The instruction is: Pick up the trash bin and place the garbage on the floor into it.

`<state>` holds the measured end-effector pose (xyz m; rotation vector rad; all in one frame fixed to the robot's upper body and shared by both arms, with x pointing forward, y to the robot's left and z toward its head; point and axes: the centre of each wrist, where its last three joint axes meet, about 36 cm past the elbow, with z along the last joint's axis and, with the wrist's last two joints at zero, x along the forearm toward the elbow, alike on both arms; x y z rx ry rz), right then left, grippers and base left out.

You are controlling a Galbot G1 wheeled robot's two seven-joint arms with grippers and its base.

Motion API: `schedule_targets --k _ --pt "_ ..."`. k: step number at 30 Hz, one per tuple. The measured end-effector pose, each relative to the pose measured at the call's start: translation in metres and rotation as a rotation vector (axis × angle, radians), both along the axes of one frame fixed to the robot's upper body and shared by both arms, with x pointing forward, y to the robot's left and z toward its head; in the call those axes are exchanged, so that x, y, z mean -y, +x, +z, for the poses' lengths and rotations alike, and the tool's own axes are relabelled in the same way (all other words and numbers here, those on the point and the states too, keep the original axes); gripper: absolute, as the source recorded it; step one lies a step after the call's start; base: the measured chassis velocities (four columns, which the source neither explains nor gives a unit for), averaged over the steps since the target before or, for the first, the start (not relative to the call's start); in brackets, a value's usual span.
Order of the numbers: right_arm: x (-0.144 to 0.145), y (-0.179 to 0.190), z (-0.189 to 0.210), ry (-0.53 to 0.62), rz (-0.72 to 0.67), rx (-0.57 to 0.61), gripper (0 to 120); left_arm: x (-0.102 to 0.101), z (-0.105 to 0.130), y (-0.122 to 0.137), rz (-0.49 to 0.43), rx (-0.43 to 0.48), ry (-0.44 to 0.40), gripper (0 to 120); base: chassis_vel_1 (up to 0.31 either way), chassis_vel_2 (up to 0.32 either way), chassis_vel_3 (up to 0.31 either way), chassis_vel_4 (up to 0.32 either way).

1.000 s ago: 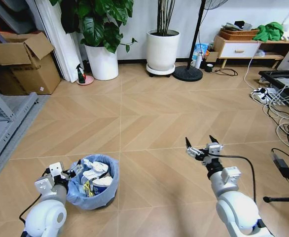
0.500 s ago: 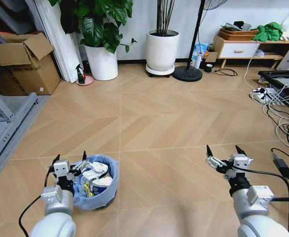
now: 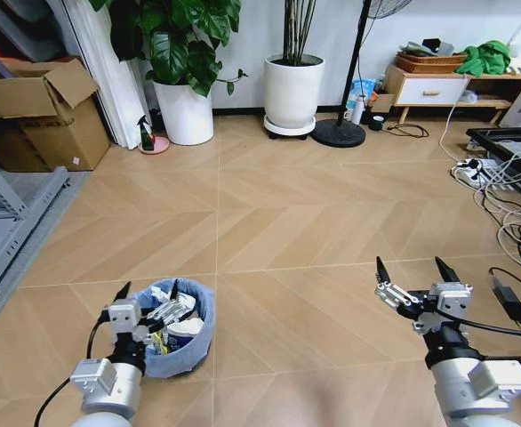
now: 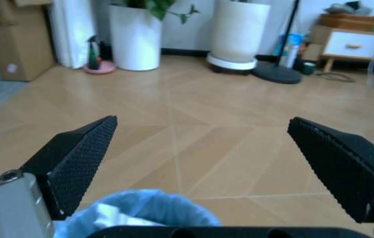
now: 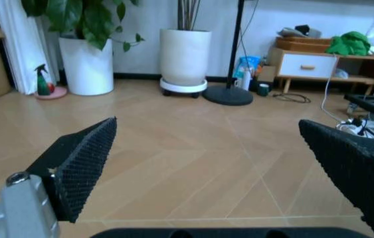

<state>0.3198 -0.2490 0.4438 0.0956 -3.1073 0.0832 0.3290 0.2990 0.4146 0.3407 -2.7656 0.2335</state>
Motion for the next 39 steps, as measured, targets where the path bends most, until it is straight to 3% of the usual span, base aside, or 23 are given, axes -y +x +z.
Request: schedule_targets --k 2,6,8,14,17,26,28,32,39 --pt "0.005 -0.015 0.009 -0.005 -0.044 -0.001 100 0.011 0.003 -0.008 -0.022 0.086 0.046 100 0.0 0.0 0.0 0.0" --pt "0.009 -0.034 0.019 -0.008 -0.085 -0.013 100 0.022 0.007 -0.018 -0.051 0.145 0.099 100 0.0 0.0 0.0 0.0" --pt "0.009 -0.039 0.021 -0.01 -0.093 -0.015 100 0.024 0.008 -0.021 -0.056 0.154 0.109 100 0.0 0.0 0.0 0.0" --pt "0.013 -0.071 0.03 -0.072 -0.156 -0.028 100 0.042 0.011 -0.043 -0.099 0.223 0.247 100 0.0 0.0 0.0 0.0" --pt "0.013 -0.074 0.03 -0.088 -0.162 -0.01 100 0.046 0.012 -0.047 -0.101 0.234 0.26 100 0.0 0.0 0.0 0.0" --pt "0.002 -0.094 0.047 -0.064 -0.165 0.031 100 0.059 0.029 -0.075 -0.138 0.23 0.206 100 0.0 0.0 0.0 0.0" --pt "-0.001 -0.102 0.062 -0.038 -0.115 0.066 100 0.062 0.038 -0.083 -0.233 0.25 0.129 100 0.0 0.0 0.0 0.0" --pt "0.001 -0.105 0.064 -0.008 -0.077 0.039 100 0.062 0.044 -0.081 -0.32 0.292 0.071 100 0.0 0.0 0.0 0.0" --pt "0.004 -0.105 0.064 -0.008 -0.054 0.012 100 0.061 0.046 -0.086 -0.346 0.291 0.048 100 0.0 0.0 0.0 0.0"
